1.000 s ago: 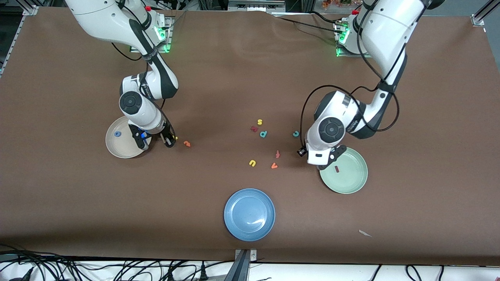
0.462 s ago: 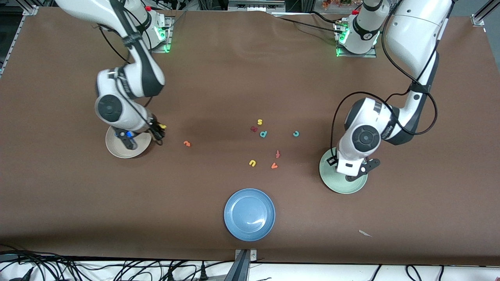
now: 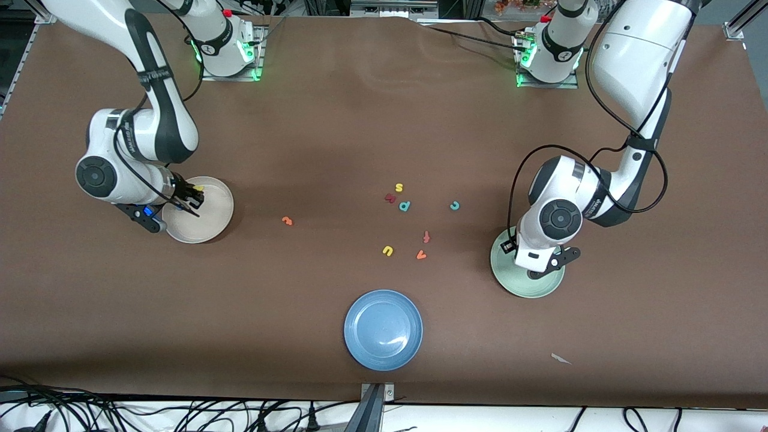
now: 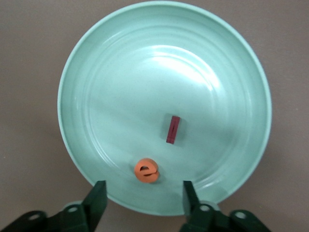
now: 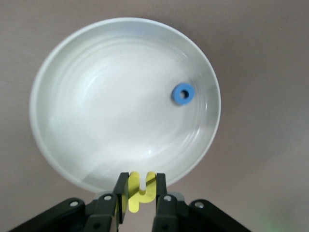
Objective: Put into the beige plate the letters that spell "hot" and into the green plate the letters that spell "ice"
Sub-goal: 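Drop the yellow letter in the white plate while the left gripper drops the orange e, then grasp the orange letter with the right gripper while the left gripper grasps the teal c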
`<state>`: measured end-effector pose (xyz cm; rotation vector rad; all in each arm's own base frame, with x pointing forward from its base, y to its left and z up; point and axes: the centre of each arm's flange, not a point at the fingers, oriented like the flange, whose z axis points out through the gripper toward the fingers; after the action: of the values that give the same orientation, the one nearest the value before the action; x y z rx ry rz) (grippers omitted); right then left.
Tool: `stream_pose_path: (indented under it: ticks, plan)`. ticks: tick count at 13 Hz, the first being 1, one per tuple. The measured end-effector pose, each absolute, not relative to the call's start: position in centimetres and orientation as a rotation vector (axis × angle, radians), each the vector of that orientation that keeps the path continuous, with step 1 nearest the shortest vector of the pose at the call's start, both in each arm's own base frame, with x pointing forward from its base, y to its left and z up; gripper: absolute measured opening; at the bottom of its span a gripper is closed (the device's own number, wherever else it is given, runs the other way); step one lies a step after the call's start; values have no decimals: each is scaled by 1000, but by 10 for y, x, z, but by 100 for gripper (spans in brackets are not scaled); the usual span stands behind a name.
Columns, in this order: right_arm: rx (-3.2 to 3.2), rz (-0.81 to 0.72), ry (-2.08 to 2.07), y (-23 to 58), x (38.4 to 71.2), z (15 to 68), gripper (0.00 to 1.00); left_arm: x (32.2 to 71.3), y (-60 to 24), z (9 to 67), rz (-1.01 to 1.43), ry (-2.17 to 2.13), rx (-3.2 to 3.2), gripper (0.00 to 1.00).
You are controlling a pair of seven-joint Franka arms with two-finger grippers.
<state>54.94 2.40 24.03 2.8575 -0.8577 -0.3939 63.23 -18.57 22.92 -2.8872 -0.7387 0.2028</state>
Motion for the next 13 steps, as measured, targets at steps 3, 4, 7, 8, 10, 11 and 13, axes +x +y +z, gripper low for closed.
stream_pose_path:
  ticks: [3,4,7,8,10,11,13]
  plan:
    - [2859,-405,-792,15,544,210,32,614,-225,268,274,-726,-2890,100]
    - [2860,-405,-786,15,544,208,32,604,-244,279,312,-758,-2896,100]
    - [2878,-375,-779,18,550,220,59,579,-290,286,439,-942,-2890,85]
    - [2892,-358,-770,24,555,232,70,575,-294,282,482,-987,-2884,85]
    - [2928,-343,-727,52,570,266,93,571,-296,264,503,-1036,-2894,78]
    - [2954,-323,-689,72,577,284,100,566,-299,250,485,-1062,-2905,75]
    - [3021,-287,-535,116,584,305,100,549,-312,220,446,-1111,-2921,74]
